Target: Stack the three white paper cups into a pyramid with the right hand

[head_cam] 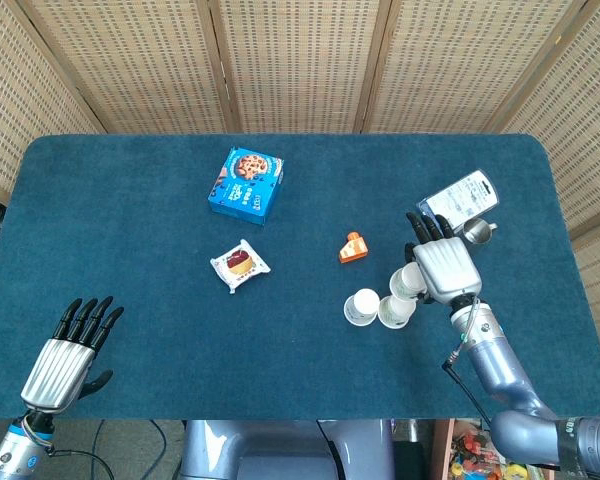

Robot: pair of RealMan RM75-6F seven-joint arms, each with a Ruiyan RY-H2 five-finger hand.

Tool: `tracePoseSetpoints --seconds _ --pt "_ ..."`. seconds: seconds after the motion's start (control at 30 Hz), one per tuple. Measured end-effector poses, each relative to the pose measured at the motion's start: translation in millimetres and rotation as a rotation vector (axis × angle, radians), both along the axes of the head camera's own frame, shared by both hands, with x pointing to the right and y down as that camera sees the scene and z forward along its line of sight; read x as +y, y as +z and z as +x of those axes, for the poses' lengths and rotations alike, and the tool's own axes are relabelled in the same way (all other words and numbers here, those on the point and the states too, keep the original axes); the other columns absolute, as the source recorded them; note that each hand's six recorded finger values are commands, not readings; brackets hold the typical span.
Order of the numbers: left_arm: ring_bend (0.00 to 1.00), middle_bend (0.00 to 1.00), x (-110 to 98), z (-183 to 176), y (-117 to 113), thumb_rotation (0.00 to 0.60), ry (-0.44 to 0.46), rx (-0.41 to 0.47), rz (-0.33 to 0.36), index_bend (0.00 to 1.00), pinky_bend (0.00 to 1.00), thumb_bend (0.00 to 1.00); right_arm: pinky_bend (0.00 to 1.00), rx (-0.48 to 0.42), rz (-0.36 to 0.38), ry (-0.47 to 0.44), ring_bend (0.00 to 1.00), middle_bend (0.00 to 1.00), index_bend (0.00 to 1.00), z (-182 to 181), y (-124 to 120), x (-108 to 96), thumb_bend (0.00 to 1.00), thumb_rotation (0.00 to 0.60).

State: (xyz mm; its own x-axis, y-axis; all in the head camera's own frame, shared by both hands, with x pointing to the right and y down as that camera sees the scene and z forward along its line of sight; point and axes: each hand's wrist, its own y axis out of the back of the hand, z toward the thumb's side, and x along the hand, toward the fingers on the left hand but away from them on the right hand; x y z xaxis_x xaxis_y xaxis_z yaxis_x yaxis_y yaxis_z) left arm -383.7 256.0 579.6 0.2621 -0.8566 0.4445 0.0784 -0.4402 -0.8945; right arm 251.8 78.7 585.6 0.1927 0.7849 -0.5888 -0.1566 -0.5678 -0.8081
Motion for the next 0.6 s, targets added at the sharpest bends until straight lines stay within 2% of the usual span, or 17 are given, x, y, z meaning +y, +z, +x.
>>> tracePoseSetpoints --seconds 0.37,0.6 --pt "0.00 0.00 0.0 0.1 1.3 0.600 -0.001 -0.001 -0.003 0.00 0.00 0.20 0.00 -0.023 -0.046 0.011 0.00 0.00 0.48 -3.4 13.6 7.1 0.06 0.600" --pt "0.00 0.00 0.3 1.3 1.7 0.600 0.002 0.000 -0.004 0.00 0.00 0.20 0.00 -0.035 -0.049 0.010 0.00 0.00 0.48 -5.8 13.3 9.3 0.06 0.600"
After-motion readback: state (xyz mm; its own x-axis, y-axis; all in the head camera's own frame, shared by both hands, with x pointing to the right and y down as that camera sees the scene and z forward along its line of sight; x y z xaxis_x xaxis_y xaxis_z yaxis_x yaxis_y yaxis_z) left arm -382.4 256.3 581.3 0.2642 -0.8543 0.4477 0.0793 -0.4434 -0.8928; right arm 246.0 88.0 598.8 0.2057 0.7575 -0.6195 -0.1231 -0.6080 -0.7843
